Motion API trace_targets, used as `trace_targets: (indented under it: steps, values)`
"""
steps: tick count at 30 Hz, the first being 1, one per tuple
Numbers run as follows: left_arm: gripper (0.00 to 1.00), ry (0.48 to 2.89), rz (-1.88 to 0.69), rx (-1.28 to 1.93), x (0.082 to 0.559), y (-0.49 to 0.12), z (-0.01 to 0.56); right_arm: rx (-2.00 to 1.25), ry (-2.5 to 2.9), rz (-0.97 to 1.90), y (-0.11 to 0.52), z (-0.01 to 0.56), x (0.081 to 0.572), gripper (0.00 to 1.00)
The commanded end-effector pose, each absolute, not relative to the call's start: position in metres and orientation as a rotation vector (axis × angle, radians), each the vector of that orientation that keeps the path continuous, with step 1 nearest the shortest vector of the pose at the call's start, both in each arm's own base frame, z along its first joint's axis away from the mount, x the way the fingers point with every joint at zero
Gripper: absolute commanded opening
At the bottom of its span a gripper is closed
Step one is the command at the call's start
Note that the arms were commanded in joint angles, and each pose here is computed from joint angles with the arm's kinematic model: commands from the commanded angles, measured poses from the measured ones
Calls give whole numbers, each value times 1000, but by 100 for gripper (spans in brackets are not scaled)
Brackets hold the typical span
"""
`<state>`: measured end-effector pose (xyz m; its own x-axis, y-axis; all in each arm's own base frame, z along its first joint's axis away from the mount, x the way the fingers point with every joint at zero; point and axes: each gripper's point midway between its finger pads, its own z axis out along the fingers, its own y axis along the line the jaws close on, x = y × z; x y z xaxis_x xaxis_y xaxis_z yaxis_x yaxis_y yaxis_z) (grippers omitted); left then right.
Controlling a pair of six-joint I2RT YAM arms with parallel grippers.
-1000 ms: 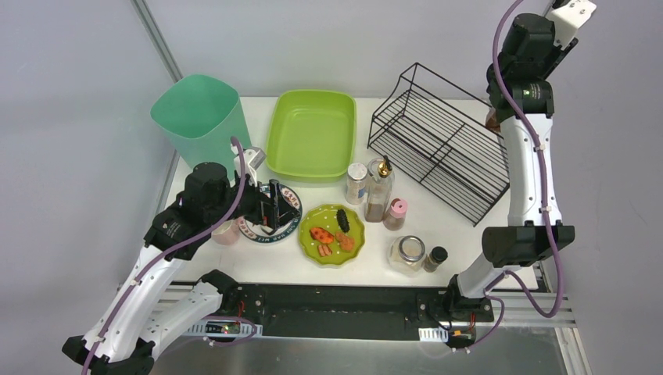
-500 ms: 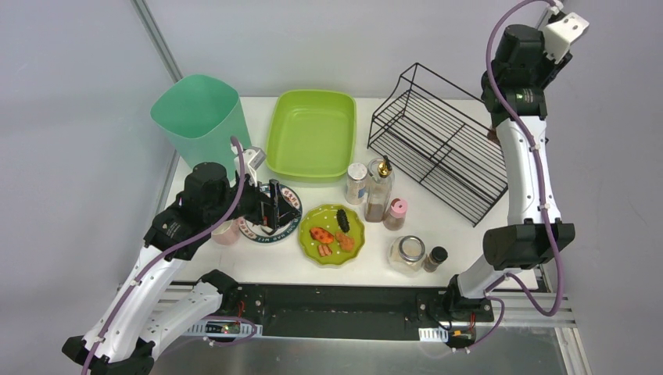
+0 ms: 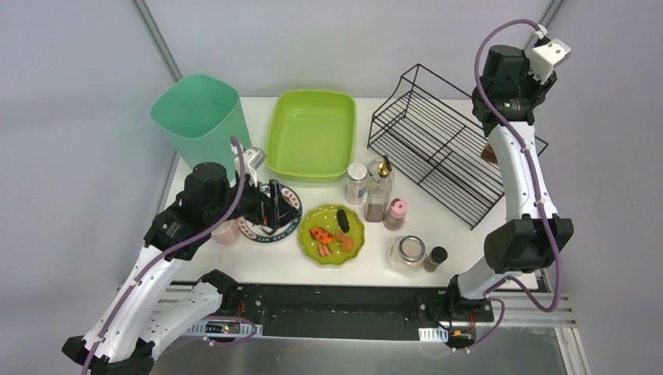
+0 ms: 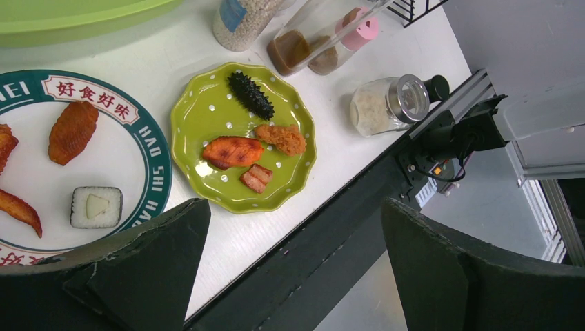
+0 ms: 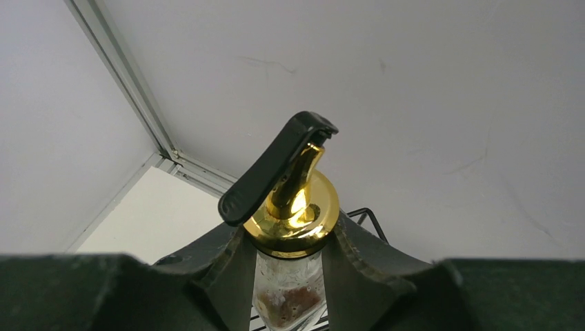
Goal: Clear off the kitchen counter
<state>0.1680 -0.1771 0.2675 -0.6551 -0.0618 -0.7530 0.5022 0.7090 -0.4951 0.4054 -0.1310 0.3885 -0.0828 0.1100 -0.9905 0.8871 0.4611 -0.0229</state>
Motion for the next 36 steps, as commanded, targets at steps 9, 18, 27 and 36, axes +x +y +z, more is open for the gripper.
trace_targets:
  steps: [9,18,27,36]
  values:
    - [100,2074,-930,337,170,-179,276,1044,1338,-759,-142,415,368,1]
    - [100,2073,-929,335,169,-178,276,1038,1360,-765,-142,400,363,28]
    - [100,2072,-928,335,170,-178,276,1017,1409,-761,-140,387,367,46]
    - [100,2070,-927,335,170,-178,276,999,1435,-769,-139,386,373,58]
